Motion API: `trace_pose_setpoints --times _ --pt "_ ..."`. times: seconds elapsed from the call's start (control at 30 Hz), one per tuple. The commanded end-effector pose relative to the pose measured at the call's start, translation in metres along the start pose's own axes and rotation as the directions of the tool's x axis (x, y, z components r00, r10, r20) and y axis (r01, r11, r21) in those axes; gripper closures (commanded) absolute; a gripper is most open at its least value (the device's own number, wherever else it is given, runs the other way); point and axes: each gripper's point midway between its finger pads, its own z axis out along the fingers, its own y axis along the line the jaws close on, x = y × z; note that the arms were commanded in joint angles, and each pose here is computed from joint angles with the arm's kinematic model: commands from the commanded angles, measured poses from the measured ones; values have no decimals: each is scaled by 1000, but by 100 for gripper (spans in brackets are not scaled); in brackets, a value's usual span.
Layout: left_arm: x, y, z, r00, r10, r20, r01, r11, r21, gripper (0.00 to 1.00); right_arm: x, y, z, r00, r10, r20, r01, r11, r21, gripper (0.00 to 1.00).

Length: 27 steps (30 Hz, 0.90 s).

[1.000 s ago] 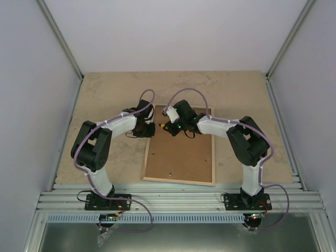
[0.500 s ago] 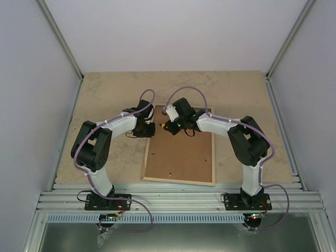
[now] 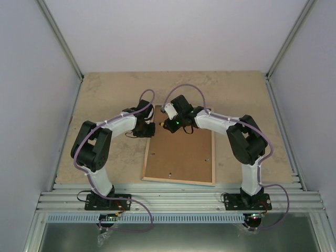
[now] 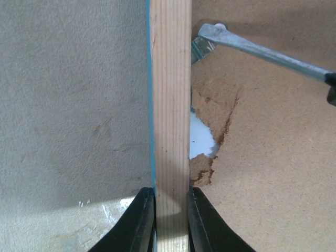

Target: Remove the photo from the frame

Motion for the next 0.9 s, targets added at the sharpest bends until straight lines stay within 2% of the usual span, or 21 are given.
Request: trace_pose_setpoints --times 0.0,0.87 --pt "0 -8 -4 1000 2 -1 -2 999 45 89 2 -3 5 999 22 -43 -22 1000 11 100" --pt "-3 -3 -6 1000 0 11 -1 1000 13 88 30 14 11 980 -45 -195 40 999 -32 100"
